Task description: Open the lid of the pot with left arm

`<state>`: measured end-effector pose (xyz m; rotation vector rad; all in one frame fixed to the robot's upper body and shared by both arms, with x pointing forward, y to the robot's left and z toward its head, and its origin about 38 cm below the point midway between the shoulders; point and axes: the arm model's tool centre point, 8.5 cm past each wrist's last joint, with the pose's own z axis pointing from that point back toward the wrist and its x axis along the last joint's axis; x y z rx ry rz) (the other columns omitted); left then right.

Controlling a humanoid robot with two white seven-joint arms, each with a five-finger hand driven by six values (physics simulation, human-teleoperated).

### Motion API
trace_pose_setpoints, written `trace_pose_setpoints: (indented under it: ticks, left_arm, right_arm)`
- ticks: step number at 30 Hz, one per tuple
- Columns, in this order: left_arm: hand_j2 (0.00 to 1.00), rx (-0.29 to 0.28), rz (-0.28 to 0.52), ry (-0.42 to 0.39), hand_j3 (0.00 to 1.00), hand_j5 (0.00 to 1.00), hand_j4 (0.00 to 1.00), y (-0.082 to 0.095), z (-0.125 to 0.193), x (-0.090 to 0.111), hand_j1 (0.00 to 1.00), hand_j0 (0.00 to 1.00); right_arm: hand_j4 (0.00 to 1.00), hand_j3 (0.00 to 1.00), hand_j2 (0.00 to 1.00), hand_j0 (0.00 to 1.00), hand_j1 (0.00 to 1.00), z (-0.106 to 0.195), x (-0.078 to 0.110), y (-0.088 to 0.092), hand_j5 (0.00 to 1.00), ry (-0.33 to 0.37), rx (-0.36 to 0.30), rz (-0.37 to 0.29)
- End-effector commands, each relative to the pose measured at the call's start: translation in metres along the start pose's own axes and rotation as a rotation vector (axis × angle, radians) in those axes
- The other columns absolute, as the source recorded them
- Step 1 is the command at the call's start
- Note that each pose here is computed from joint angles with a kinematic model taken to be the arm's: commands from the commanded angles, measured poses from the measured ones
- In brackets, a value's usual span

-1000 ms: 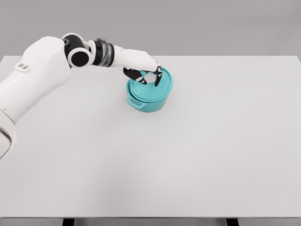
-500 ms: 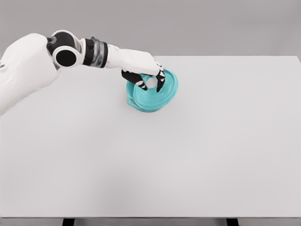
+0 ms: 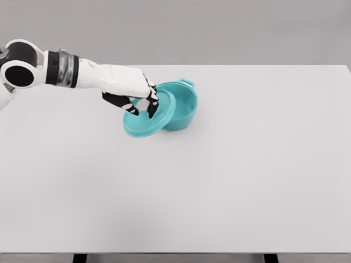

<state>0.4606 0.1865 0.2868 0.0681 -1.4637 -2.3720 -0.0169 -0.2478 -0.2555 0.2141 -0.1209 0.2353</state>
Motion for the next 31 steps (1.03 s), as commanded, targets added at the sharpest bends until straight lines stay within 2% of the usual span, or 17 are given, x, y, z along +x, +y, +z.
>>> trace_pose_setpoints:
  ticks: [1, 7, 9, 13, 14, 15, 21, 23, 24, 25, 27, 28, 31]
  left_arm:
    - [0.43, -0.005, 0.008, 0.041, 0.43, 0.43, 0.43, -0.008, 0.029, -0.001, 0.43, 0.43]
    - [0.43, -0.039, 0.071, 0.122, 0.43, 0.43, 0.43, -0.043, 0.063, -0.013, 0.43, 0.43]
    - [0.43, -0.049, 0.086, 0.124, 0.43, 0.43, 0.43, -0.052, 0.063, -0.013, 0.43, 0.43]
    - [0.46, -0.059, 0.100, 0.122, 0.46, 0.46, 0.46, -0.059, 0.061, -0.013, 0.46, 0.46]
    - [0.69, -0.061, 0.099, 0.119, 0.69, 0.69, 0.69, -0.059, 0.060, -0.012, 0.69, 0.69]
    - [1.00, -0.060, 0.096, 0.117, 1.00, 1.00, 1.00, -0.058, 0.060, -0.012, 1.00, 1.00]
    - [1.00, -0.058, 0.096, 0.118, 1.00, 1.00, 1.00, -0.058, 0.061, -0.012, 1.00, 1.00]
    - [1.00, -0.026, 0.079, 0.121, 1.00, 1.00, 1.00, -0.043, 0.070, -0.009, 1.00, 1.00]
    - [1.00, 0.017, 0.090, 0.090, 1.00, 1.00, 1.00, -0.030, 0.074, -0.001, 1.00, 1.00]
    - [1.00, 0.069, 0.107, 0.044, 1.00, 1.00, 1.00, -0.017, 0.078, 0.011, 1.00, 1.00]
    - [1.00, 0.147, 0.067, -0.023, 1.00, 1.00, 1.00, 0.010, 0.097, 0.044, 1.00, 1.00]
    - [1.00, 0.151, 0.056, -0.036, 1.00, 1.00, 1.00, 0.012, 0.096, 0.049, 1.00, 1.00]
    - [1.00, 0.141, 0.080, -0.048, 1.00, 1.00, 1.00, 0.002, 0.091, 0.050, 1.00, 1.00]
  right_arm:
    - [1.00, 1.00, 1.00, 1.00, 1.00, 0.000, 0.000, 0.000, 1.00, -0.002, 0.000, 0.000]
    - [1.00, 1.00, 1.00, 1.00, 1.00, 0.000, 0.000, 0.000, 1.00, 0.000, 0.000, 0.000]
    - [1.00, 1.00, 1.00, 1.00, 1.00, 0.000, 0.000, 0.000, 1.00, 0.000, 0.000, 0.001]
    - [1.00, 1.00, 1.00, 1.00, 1.00, 0.000, 0.000, 0.000, 1.00, 0.000, 0.000, 0.001]
    - [1.00, 1.00, 1.00, 1.00, 1.00, 0.000, 0.000, 0.000, 1.00, 0.000, 0.000, 0.001]
    - [1.00, 1.00, 1.00, 1.00, 1.00, 0.000, 0.000, 0.000, 1.00, 0.000, 0.000, 0.000]
    - [1.00, 1.00, 1.00, 1.00, 1.00, 0.000, 0.000, 0.000, 1.00, 0.000, 0.000, 0.001]
    - [1.00, 1.00, 1.00, 1.00, 1.00, 0.000, 0.000, 0.000, 1.00, 0.000, 0.000, 0.001]
    - [1.00, 1.00, 1.00, 1.00, 1.00, 0.000, 0.000, 0.000, 1.00, -0.001, 0.000, 0.002]
    - [1.00, 1.00, 1.00, 1.00, 1.00, 0.000, 0.000, 0.000, 1.00, 0.000, 0.000, 0.000]
    - [1.00, 1.00, 1.00, 1.00, 1.00, 0.000, 0.000, 0.000, 1.00, 0.000, 0.000, 0.001]
    - [1.00, 1.00, 1.00, 1.00, 1.00, 0.000, 0.000, 0.000, 1.00, 0.000, 0.000, 0.000]
    - [1.00, 1.00, 1.00, 1.00, 1.00, 0.000, 0.000, 0.000, 1.00, 0.000, 0.000, 0.001]
